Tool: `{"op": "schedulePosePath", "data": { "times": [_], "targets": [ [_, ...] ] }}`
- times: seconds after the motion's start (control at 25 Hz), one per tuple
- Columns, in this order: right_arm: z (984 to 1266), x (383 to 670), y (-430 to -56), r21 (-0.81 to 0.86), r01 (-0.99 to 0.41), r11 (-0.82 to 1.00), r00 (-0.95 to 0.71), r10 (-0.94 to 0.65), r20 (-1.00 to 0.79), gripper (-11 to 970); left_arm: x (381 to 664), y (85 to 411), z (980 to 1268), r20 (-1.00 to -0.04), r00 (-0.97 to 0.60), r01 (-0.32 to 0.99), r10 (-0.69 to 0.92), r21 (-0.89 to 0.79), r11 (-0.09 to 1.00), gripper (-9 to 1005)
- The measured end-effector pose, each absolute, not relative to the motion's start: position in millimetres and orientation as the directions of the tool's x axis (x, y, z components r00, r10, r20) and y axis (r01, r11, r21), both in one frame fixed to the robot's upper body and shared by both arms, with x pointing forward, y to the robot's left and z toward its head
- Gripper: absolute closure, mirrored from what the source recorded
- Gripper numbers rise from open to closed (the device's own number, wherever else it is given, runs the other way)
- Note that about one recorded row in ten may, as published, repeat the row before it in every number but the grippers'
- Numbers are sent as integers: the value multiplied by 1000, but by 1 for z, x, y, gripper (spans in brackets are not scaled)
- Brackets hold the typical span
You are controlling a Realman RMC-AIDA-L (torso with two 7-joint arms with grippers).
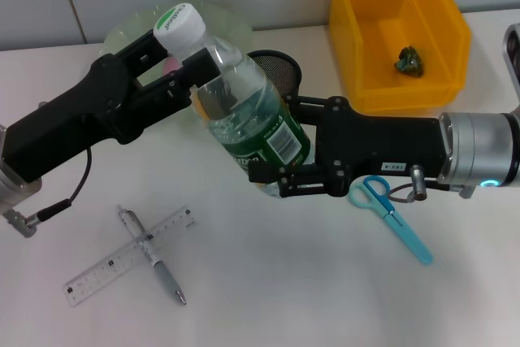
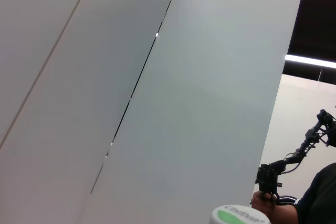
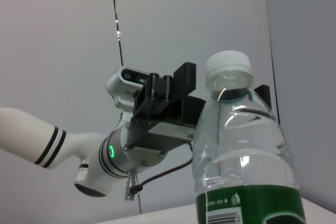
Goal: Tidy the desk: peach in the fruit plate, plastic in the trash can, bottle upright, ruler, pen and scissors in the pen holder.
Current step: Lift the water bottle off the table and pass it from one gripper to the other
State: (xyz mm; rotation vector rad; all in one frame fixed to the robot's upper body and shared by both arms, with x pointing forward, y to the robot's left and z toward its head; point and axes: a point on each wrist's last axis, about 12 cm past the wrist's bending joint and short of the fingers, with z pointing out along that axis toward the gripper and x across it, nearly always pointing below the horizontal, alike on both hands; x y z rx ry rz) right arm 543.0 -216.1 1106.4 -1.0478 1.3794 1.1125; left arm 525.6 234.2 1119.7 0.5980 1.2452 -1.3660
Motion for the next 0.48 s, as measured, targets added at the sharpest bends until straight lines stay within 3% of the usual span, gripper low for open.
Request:
{"op": "schedulePosePath", "data": {
  "times": [0.48],
  "targets": [
    [1105, 545, -207, 96, -981, 170, -99, -8, -995, 187, 525, 232, 1119, -899, -218, 931, -381, -309, 195, 222]
  ]
}}
